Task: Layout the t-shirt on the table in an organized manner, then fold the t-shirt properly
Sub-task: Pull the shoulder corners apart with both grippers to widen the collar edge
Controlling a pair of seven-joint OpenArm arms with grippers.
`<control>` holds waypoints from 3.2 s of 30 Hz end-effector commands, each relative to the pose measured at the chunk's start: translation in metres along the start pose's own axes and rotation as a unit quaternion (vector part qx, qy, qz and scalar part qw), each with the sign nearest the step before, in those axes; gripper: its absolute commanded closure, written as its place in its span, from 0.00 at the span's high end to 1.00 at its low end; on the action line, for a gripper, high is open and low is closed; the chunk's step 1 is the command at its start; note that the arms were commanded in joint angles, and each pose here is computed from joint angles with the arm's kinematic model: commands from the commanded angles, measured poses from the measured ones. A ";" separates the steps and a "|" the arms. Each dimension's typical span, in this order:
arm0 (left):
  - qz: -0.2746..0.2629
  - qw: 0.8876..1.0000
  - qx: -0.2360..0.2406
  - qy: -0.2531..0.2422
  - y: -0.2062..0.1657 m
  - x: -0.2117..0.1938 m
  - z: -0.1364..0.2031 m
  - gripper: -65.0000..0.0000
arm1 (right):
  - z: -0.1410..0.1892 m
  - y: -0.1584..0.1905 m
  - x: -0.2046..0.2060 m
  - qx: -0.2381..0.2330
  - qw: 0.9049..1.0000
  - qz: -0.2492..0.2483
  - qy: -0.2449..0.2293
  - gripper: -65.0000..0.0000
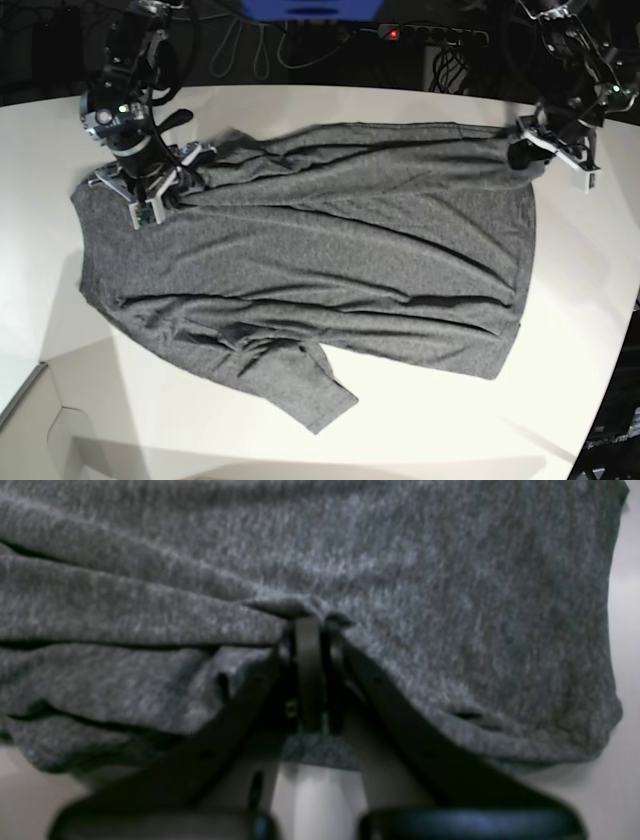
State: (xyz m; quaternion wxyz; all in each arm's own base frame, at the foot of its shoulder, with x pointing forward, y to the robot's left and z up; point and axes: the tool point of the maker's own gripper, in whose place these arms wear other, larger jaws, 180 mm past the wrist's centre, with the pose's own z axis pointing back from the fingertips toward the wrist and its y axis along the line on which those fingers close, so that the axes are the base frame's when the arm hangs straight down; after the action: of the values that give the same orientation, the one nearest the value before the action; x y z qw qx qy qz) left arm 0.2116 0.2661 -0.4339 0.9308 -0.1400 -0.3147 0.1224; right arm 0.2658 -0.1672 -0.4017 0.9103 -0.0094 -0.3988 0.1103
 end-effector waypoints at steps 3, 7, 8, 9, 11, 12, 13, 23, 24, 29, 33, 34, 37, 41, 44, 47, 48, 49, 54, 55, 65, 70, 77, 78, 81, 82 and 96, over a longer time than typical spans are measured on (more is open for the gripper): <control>-0.002 0.999 0.014 0.040 0.005 -0.022 -0.003 0.07 | 0.002 -0.001 0.014 0.000 1.000 0.002 -0.025 0.00; -0.014 0.999 0.011 0.028 0.002 -0.017 -0.003 0.01 | 0.004 -0.003 0.018 -0.004 1.000 0.005 -0.030 0.05; -0.015 1.000 0.015 0.023 0.004 -0.013 0.000 0.00 | 0.008 -0.005 0.018 -0.007 0.999 0.009 -0.030 0.09; -0.022 0.999 0.024 0.015 0.010 -0.005 0.005 0.00 | 0.011 -0.005 0.017 -0.008 0.999 0.013 -0.031 0.15; -0.032 0.999 0.030 0.003 0.014 0.007 0.011 0.00 | 0.017 -0.008 0.025 -0.015 0.999 0.019 -0.042 0.24; -0.036 0.999 0.031 -0.002 0.013 0.011 0.012 0.00 | 0.020 -0.008 0.029 -0.018 0.999 0.020 -0.047 0.29; -0.045 0.998 0.036 -0.007 0.015 0.018 0.015 0.00 | 0.023 -0.009 0.033 -0.020 0.998 0.022 -0.053 0.32; -0.130 0.987 0.061 -0.071 0.007 0.077 0.049 0.00 | 0.048 0.037 0.026 0.026 0.997 0.059 -0.054 0.51; -0.132 0.987 0.062 -0.073 0.006 0.078 0.049 0.00 | 0.050 0.047 0.022 0.039 0.996 0.062 -0.050 0.52; -0.143 0.984 0.068 -0.079 0.010 0.086 0.054 0.00 | 0.055 0.087 0.001 0.093 0.993 0.069 -0.027 0.55; -0.151 0.982 0.070 -0.088 0.010 0.097 0.057 0.00 | 0.059 0.107 -0.004 0.120 0.990 0.073 -0.023 0.55; -0.154 0.981 0.072 -0.092 0.009 0.101 0.058 0.00 | 0.060 0.111 -0.006 0.124 0.989 0.073 -0.021 0.55; -0.164 0.978 0.073 -0.101 0.004 0.108 0.063 0.00 | 0.060 0.118 -0.014 0.134 0.988 0.071 -0.010 0.55; -0.167 0.978 0.073 -0.104 0.002 0.110 0.064 0.00 | 0.061 0.130 -0.024 0.150 0.986 0.069 0.002 0.55; -0.168 0.977 0.073 -0.105 0.002 0.110 0.064 0.00 | 0.062 0.139 -0.030 0.162 0.985 0.062 0.008 0.55; -0.168 0.977 0.073 -0.105 0.002 0.110 0.064 0.00 | 0.062 0.143 -0.029 0.165 0.985 0.057 0.007 0.55; -0.168 0.977 0.073 -0.105 0.002 0.110 0.064 0.00 | 0.062 0.144 -0.028 0.166 0.985 0.055 0.006 0.55; -0.168 0.977 0.073 -0.105 0.002 0.110 0.064 0.00 | 0.061 0.147 -0.029 0.168 0.985 0.051 0.006 0.55; -0.167 0.978 0.073 -0.105 0.002 0.110 0.064 0.00 | 0.053 0.151 -0.032 0.174 0.984 0.044 0.012 0.55; -0.167 0.978 0.073 -0.105 0.002 0.110 0.064 0.00 | 0.051 0.153 -0.036 0.176 0.983 0.042 0.017 0.55; -0.167 0.978 0.073 -0.105 0.002 0.110 0.064 0.00 | 0.044 0.155 -0.037 0.181 0.983 0.040 0.021 0.50; -0.167 0.978 0.073 -0.104 0.002 0.109 0.064 0.00 | 0.044 0.155 -0.036 0.180 0.983 0.040 0.019 0.15; -0.167 0.978 0.072 -0.105 0.001 0.110 0.064 0.00 | 0.048 0.149 -0.030 0.172 0.984 0.044 0.010 0.00; -0.168 0.978 0.072 -0.105 0.002 0.110 0.064 0.00 | 0.050 0.147 -0.024 0.168 0.985 0.046 0.003 0.00; -0.175 0.975 0.074 -0.112 -0.002 0.115 0.068 0.00 | 0.059 0.140 -0.011 0.157 0.986 0.054 -0.015 0.00; -0.180 0.974 0.077 -0.115 -0.003 0.116 0.071 0.00 | 0.062 0.138 -0.007 0.153 0.986 0.056 -0.021 0.00; -0.178 0.964 0.121 -0.155 0.013 0.130 0.107 0.00 | 0.069 0.115 0.005 0.122 0.990 0.059 -0.040 0.00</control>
State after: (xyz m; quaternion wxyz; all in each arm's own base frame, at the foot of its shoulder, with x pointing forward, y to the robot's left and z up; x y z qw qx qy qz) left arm 0.2391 0.3361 -0.2976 0.8970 0.0462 -0.4391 0.0192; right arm 0.1918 -0.0608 -0.3731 0.8891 0.0778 -0.3970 0.2140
